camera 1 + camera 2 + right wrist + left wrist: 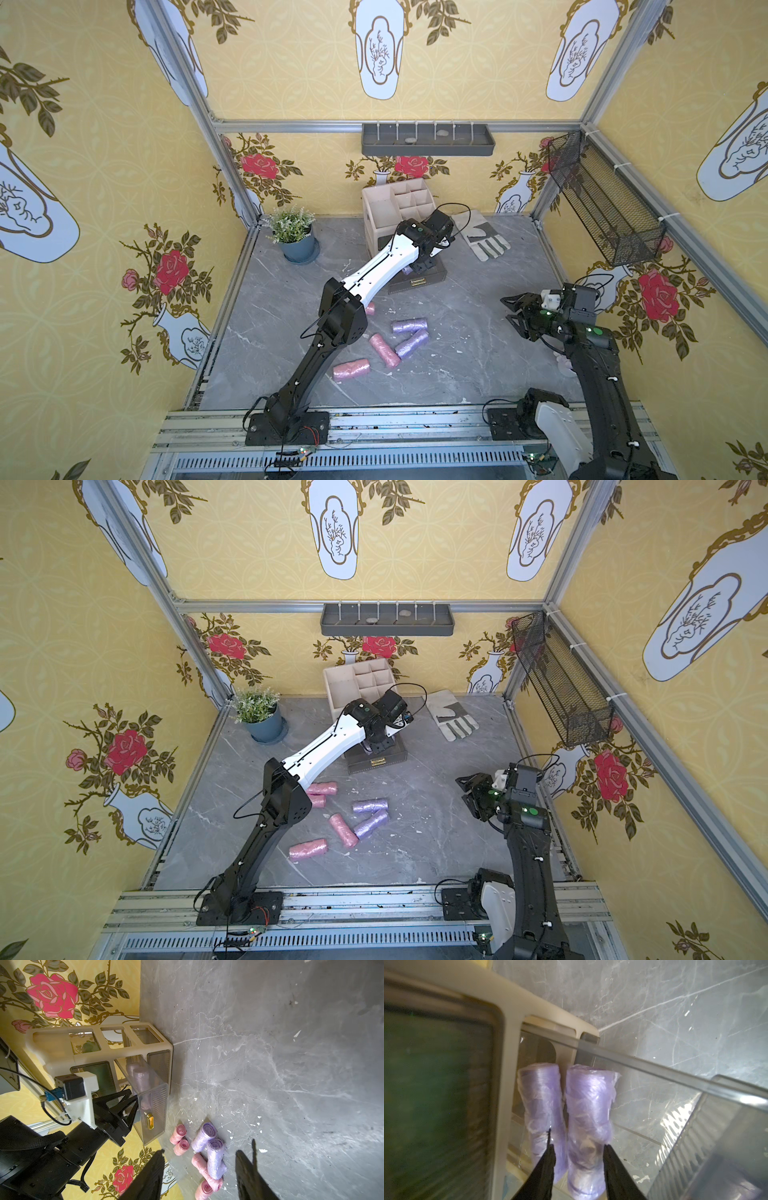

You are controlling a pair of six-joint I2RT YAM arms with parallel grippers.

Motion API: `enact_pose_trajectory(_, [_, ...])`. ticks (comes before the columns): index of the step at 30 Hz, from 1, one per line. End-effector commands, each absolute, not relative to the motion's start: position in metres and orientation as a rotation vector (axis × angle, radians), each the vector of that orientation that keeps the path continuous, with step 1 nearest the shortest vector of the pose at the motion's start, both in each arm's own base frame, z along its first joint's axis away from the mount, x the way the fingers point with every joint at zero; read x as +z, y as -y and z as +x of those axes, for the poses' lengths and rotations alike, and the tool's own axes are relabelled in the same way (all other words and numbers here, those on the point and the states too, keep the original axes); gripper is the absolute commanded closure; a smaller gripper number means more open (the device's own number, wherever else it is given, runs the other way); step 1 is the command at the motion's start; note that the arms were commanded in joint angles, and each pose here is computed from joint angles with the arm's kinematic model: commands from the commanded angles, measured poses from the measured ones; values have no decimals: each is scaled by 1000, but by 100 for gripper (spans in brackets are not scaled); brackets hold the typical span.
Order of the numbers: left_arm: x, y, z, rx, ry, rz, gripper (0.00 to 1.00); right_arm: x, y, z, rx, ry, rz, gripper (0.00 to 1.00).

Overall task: Sort the rolls of trash bags by color and place them into the drawer
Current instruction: Place the roll of trash bags in the drawer.

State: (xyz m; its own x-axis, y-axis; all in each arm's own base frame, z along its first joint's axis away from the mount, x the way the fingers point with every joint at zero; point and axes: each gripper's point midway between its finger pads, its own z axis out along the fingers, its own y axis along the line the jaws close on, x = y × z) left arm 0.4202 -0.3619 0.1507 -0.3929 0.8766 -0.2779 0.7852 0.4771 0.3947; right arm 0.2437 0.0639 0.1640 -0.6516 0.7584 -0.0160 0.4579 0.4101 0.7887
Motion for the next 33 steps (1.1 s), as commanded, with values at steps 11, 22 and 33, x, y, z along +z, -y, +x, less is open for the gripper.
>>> enact_pose_trajectory(11, [284,370,380,77,-2087,1237,58,191,-61,249,1088,-2273,999,43])
enact_pose_trajectory(22, [380,281,299,-93,-1969,875,55,211,-67,245,1014,-2269,1040,45])
enact_pose_trajectory(33, [316,143,239,-135,-2064,374,46,170,-163,233,886,-2436,925,46])
